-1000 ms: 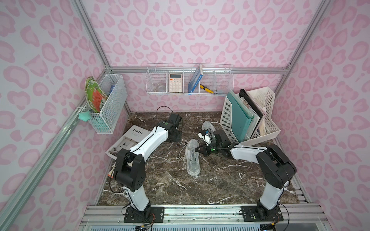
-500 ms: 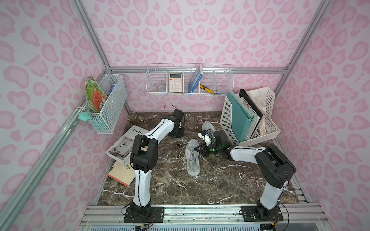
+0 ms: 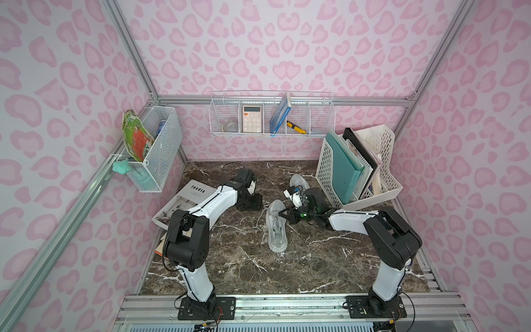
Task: Tie the shoes
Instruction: Cross the shoelace with the shoelace.
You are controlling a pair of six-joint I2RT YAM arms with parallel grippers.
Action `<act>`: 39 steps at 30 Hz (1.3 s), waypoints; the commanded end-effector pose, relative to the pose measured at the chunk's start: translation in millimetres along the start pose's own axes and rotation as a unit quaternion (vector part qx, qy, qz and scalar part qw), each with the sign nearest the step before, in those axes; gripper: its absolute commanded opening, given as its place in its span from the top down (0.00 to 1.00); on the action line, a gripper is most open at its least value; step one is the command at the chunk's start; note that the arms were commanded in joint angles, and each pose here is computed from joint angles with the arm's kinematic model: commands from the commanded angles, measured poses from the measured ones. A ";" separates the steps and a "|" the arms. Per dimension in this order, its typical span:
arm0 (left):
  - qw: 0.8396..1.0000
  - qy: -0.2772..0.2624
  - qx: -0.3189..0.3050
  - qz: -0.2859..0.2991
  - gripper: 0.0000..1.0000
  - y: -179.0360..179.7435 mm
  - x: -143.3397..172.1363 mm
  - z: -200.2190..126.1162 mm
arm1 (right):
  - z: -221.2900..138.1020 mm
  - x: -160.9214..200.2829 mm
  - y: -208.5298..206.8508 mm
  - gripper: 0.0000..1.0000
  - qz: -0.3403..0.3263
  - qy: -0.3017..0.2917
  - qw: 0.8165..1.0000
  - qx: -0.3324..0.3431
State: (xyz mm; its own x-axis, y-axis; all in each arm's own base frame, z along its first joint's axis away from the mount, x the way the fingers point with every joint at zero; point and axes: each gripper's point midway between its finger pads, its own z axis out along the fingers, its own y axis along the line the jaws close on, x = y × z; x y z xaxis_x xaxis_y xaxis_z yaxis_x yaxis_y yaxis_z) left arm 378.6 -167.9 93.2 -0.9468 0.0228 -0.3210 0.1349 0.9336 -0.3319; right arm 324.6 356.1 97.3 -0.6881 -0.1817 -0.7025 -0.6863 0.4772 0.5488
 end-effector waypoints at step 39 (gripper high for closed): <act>0.993 0.049 0.110 0.011 0.44 -42.8 11.6 41.0 | -1.5 -17.1 1.1 1.00 0.005 -0.026 1.000 0.001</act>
State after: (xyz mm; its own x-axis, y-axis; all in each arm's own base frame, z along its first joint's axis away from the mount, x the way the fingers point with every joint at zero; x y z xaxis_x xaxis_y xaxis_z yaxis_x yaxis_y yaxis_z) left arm 375.7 -222.8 67.6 -0.9677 0.0695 -0.2425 0.1902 0.8323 -0.5206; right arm 331.1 356.9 106.1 -0.6908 -0.1404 -0.7093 -0.6745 0.4788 0.5620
